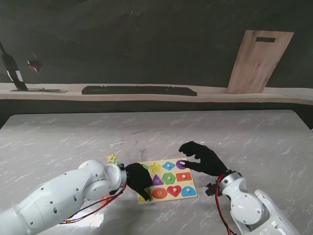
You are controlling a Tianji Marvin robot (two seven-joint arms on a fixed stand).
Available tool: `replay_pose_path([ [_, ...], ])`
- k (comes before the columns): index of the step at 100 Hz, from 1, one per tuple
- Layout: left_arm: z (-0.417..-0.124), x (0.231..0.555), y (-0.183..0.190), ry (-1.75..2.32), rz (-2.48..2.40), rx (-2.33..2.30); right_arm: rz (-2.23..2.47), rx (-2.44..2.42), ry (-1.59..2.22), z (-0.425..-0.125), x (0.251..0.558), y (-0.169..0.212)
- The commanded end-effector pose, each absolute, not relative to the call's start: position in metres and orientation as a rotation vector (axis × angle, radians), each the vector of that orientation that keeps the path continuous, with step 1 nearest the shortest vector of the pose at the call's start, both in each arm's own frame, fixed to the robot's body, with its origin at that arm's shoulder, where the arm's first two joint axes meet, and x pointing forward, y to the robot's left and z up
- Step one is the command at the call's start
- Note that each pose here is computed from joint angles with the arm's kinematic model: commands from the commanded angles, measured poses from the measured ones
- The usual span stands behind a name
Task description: Fit puzzle pieces into a puzzle board
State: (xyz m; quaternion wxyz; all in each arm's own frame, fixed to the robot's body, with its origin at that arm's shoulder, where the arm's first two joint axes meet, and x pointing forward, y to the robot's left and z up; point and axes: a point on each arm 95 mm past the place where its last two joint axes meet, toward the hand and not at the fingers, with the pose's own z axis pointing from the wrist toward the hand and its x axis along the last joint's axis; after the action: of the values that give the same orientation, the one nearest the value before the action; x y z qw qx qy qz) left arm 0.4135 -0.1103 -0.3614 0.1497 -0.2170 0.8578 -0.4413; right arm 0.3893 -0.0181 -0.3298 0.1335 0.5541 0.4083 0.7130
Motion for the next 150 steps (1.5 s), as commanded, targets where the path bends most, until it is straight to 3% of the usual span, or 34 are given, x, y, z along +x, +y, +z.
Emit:
replay_pose_path([
  [1,-0.361,0.413,-0.109,2.452,-1.273,-0.618,2.076,1.607,1.184,-0.331,0.387,-0.015],
  [61,-0.337,0.417,-0.072,2.172,-1.399,-0.620,2.083,1.600,1.187,-0.331,0.388,-0.015],
  [112,-0.322,0.393,-0.012,1.942,-1.423,-0.749,2.067,1.602,1.221,-0.334,0.388,-0.011],
  [150,-0.327,0.373,0.019,1.840,-1.480,-0.978,2.055,1.594,1.259,-0.336,0.390,-0.003],
])
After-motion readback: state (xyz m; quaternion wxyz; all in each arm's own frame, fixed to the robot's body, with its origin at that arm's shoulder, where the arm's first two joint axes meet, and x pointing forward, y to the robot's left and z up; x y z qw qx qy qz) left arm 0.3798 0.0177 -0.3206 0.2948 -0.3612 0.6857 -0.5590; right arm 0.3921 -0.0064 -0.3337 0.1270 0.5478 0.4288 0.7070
